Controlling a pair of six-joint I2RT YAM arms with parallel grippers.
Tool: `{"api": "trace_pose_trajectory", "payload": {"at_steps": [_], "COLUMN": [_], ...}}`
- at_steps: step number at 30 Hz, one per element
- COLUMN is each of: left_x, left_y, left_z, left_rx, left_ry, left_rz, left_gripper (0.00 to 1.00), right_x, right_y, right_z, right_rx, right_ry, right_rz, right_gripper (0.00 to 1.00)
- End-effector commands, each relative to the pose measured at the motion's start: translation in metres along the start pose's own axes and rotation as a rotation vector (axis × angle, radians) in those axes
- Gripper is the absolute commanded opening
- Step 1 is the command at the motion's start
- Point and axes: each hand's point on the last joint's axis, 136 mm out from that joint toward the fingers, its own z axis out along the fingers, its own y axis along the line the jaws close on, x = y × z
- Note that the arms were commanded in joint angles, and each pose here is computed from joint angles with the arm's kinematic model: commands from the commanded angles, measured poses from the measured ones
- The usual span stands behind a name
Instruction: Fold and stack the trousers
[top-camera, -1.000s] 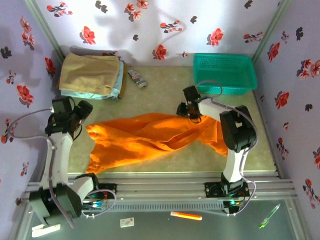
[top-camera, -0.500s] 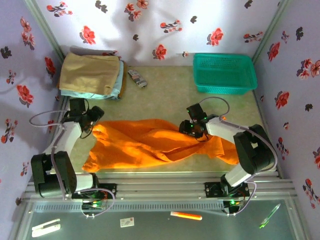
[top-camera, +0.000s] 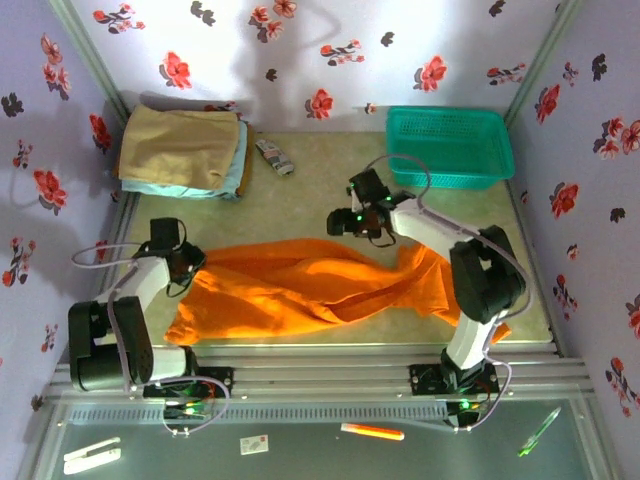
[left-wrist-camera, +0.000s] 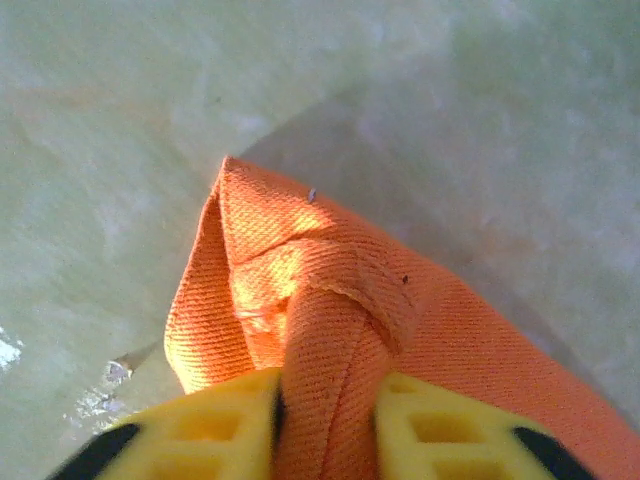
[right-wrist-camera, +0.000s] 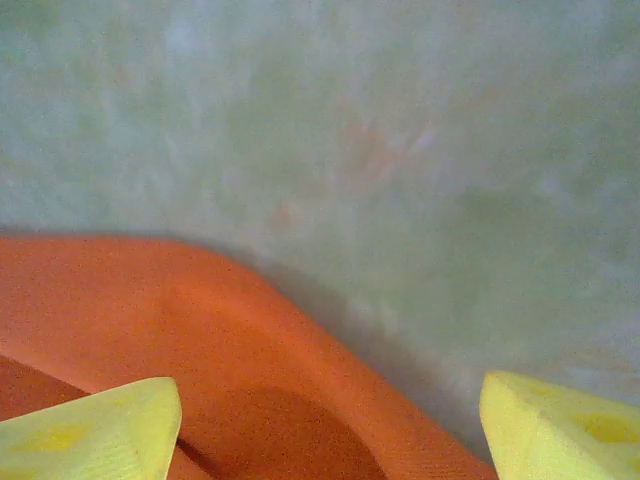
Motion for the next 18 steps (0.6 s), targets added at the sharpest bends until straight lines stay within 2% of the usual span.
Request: {"api": "trace_pose_trajectory", "payload": {"at_steps": [1,6,8,9,10,14,15,18], "left_x": [0.007,0.009,0.008,0.007,0.007,0.002,0.001,-0.005], "left_y": [0.007,0.007,0.006,0.004,0.002,-0.007,-0.009,-0.017], "left_z": [-0.002,-0.008,-0.011,-0.012,-0.014,-0.025,-0.027,-0.037], "left_rx": [-0.001,0.01,0.017,0.025,0.032,0.061,0.069,0.098], "left_ry": [-0.012,-0.017,-0.021,-0.021,-0.021,-0.035,-0.039,-0.059], "left_rz": [-0.005,-0.002,0.0,0.001,0.001,0.011,0.014,0.02], "left_gripper": [0.0,0.0,0.0,0.0,0.0,0.0,0.0,0.0], "right_x": [0.035,0.063,0.07,0.072,0.073,0.057,0.051,0.027], "right_y": [0.021,0.022,0.017,0.016,0.013,0.004,0.003,0.0], "right_z": [0.017,0.035,0.04,0.042,0.044,0.04,0.037,0.025], "right_rx": [-0.042,-0.051,-0.034,-0.03,-0.018,0.044,0.053,0.094], "right_ry": [0.152,0.238,0.258,0.265,0.269,0.217,0.196,0.117], "right_rz": [-0.118,-0.139,-0.137,-0.136,-0.134,-0.127,-0.122,-0.109], "right_gripper": [0.79,0.76,0.71,0.66,0.56,0.1,0.01,0.0]}}
